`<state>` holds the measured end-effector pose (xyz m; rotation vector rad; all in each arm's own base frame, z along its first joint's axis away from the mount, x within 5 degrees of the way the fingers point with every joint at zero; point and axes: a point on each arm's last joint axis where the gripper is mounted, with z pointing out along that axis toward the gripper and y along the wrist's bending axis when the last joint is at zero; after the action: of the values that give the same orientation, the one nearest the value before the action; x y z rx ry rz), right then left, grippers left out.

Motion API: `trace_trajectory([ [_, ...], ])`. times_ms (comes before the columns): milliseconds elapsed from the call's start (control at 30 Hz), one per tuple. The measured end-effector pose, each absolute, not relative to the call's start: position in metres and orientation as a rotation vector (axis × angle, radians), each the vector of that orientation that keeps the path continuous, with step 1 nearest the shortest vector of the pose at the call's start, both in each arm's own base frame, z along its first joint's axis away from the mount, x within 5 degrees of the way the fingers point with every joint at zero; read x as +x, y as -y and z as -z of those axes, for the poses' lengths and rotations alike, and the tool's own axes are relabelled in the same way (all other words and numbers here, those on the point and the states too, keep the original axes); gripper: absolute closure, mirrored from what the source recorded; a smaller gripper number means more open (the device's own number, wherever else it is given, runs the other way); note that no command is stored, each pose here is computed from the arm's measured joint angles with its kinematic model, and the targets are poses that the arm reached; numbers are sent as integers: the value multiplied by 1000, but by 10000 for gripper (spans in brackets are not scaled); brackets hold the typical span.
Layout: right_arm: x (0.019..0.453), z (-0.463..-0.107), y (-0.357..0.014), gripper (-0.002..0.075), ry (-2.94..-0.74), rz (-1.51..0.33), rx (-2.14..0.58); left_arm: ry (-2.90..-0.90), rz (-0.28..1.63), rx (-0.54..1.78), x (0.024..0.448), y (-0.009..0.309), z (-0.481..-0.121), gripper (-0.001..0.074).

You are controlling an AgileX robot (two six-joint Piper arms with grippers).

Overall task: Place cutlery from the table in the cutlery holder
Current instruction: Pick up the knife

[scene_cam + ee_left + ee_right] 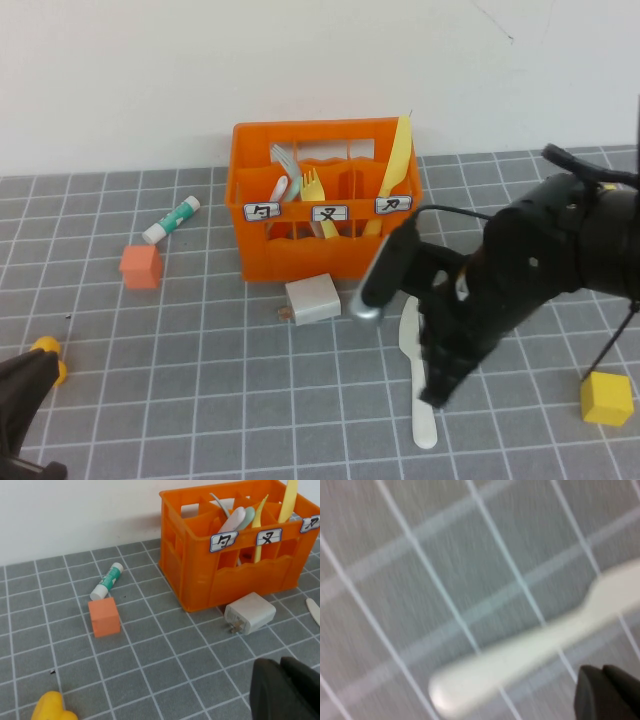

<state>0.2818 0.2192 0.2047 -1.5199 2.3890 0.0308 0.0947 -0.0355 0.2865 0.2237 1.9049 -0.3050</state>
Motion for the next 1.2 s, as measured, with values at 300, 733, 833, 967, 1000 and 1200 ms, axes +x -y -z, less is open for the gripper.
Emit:
trace_trajectory([
  [300, 290, -187, -237, 365, -2491, -251, -1208, -1913, 319, 211, 94, 36, -286, 735],
  [733, 300, -164, -230, 315, -2678, -108, -859, -1918, 327, 205, 94, 36, -286, 735],
  [833, 300, -159, -230, 315, -2704, -115, -844, -1919, 327, 204, 94, 36, -286, 735],
  [967, 300, -157, -231, 317, -2712, -109, -859, -1921, 326, 204, 94, 36, -285, 735],
  [1000, 300, -157, -230, 321, -2714, -106, -870, -1921, 326, 204, 94, 36, -285, 735],
  [1200, 297, -157, -232, 404, -2697, -92, -980, -1919, 327, 204, 94, 36, -286, 735],
])
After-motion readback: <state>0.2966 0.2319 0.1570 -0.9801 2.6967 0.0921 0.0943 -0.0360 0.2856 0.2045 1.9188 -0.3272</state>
